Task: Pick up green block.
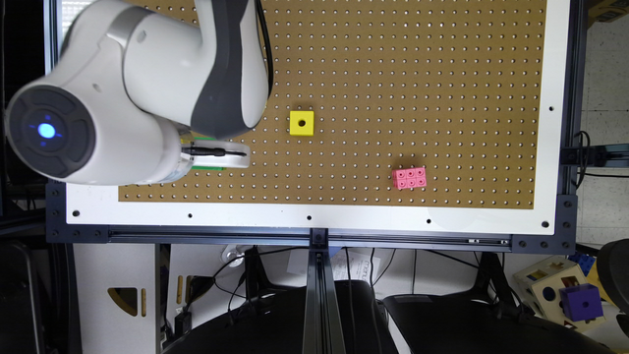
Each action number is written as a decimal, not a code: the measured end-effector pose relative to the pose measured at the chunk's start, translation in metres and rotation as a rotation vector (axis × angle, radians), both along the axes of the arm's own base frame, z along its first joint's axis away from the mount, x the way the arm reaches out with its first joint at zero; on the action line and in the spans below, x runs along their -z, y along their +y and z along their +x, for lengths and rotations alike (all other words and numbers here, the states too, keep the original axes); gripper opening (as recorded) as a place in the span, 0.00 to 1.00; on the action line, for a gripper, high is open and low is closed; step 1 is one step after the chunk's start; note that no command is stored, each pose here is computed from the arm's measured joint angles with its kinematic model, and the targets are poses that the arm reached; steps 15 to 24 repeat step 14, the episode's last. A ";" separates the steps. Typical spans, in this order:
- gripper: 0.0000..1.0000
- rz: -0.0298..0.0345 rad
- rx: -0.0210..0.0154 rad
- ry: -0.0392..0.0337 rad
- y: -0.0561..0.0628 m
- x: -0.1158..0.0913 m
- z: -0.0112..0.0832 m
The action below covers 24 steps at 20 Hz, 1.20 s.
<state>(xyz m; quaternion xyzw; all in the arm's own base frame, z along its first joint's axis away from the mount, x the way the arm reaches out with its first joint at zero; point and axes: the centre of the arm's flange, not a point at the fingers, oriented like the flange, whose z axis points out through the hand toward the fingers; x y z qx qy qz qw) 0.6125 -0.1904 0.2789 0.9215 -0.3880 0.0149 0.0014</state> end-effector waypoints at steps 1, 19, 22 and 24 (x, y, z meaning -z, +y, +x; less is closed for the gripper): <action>0.00 0.0000 0.0000 0.0003 0.000 -0.007 -0.0007; 0.00 -0.0005 -0.0002 -0.0011 0.001 -0.025 -0.0027; 0.00 -0.0005 -0.0002 -0.0011 0.001 -0.025 -0.0027; 0.00 -0.0005 -0.0002 -0.0011 0.001 -0.025 -0.0027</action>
